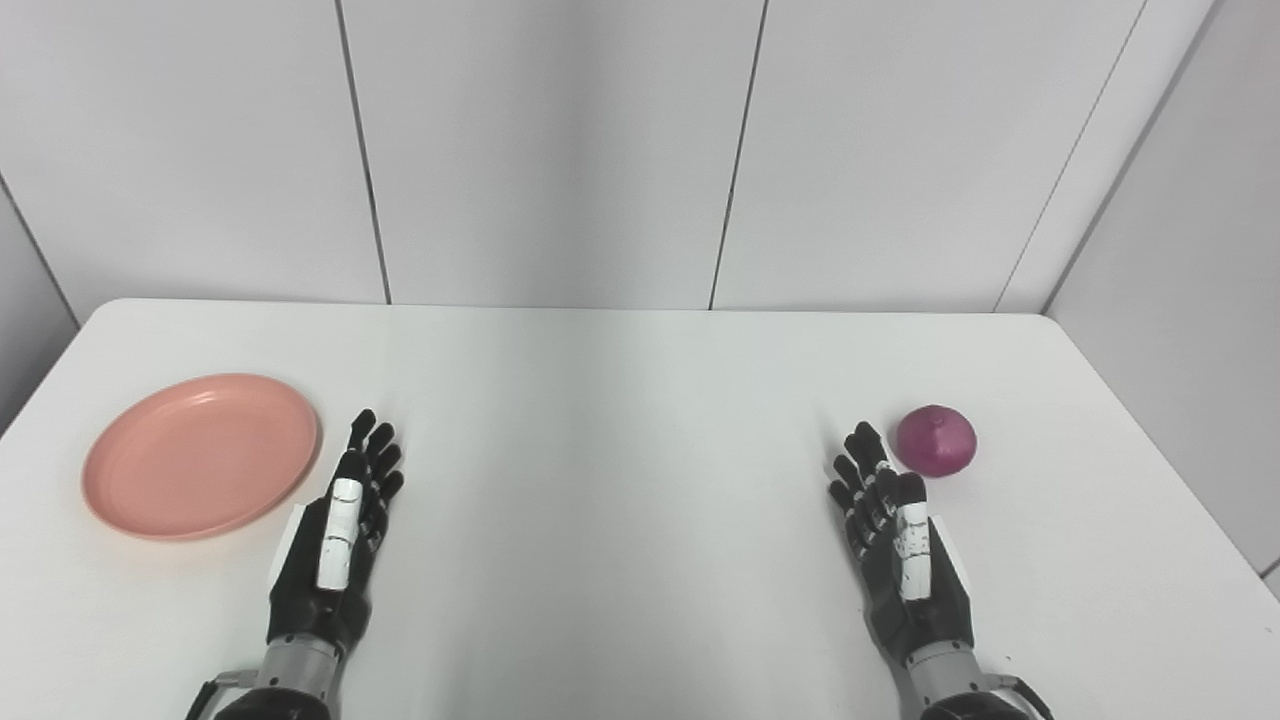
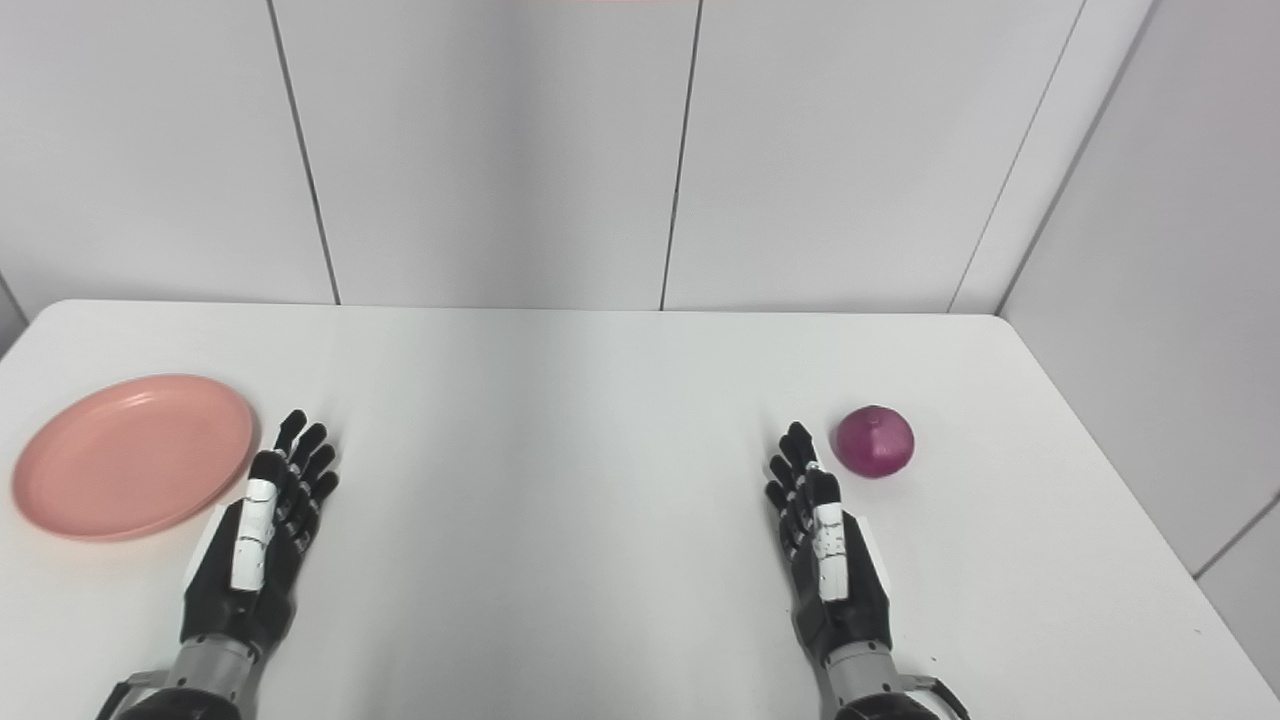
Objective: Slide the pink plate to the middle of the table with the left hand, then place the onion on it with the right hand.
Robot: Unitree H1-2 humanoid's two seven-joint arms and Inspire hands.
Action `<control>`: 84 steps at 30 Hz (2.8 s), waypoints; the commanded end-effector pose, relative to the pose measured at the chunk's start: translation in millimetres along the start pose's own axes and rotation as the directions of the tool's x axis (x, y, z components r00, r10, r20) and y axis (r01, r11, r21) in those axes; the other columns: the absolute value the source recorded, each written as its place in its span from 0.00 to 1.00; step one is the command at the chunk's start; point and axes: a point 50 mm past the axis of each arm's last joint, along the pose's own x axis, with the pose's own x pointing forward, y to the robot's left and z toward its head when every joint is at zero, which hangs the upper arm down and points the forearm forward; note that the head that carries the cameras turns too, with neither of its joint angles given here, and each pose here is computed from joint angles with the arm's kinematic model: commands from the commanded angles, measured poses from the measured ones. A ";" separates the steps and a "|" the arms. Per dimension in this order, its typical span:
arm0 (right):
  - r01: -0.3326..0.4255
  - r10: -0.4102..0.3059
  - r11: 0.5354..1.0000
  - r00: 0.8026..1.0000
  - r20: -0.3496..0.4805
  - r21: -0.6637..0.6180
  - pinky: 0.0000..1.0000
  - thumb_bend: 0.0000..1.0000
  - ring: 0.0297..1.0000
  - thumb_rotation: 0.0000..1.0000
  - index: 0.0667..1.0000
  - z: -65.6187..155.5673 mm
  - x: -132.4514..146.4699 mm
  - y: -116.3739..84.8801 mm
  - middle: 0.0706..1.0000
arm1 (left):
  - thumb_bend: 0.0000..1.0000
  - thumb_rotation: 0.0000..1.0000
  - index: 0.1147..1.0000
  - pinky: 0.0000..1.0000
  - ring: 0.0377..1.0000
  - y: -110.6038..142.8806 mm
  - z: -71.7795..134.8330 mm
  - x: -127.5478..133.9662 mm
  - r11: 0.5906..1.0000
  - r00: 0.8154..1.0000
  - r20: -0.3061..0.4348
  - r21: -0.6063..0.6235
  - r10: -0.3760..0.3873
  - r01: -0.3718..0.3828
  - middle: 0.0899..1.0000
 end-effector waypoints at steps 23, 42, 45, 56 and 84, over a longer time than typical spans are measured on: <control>0.035 -0.033 0.999 0.989 -0.144 0.014 1.00 0.87 1.00 1.00 1.00 -35.6 -25.4 -13.4 1.00 | 0.74 0.94 1.00 1.00 1.00 -1.7 -23.3 -15.5 0.999 0.995 -0.093 -0.021 0.029 -0.031 1.00; 0.040 -0.037 0.999 0.989 -0.142 0.020 1.00 0.89 1.00 0.98 1.00 -35.1 -24.9 -11.7 1.00 | 0.73 0.94 1.00 1.00 1.00 -0.6 -21.9 -15.1 1.000 0.995 -0.098 -0.016 0.022 -0.023 1.00; 0.041 -0.037 0.999 0.989 -0.144 0.021 1.00 0.90 1.00 0.98 1.00 -35.5 -24.8 -12.8 1.00 | 0.73 0.95 1.00 1.00 1.00 -1.4 -23.0 -14.9 1.000 0.995 -0.099 -0.015 0.020 -0.021 1.00; 0.045 -0.043 0.999 0.989 -0.145 0.016 1.00 0.85 1.00 1.00 1.00 -37.9 -28.2 -40.1 1.00 | 0.75 0.94 1.00 1.00 1.00 -28.0 -33.1 -14.5 1.000 0.995 -0.101 -0.015 0.023 -0.025 1.00; 0.013 -0.008 0.999 0.985 -0.173 0.031 1.00 0.89 1.00 1.00 1.00 -41.9 -31.8 -83.3 1.00 | 0.70 0.97 1.00 1.00 1.00 -71.5 -45.7 -6.4 0.999 0.994 -0.100 0.008 0.039 -0.038 1.00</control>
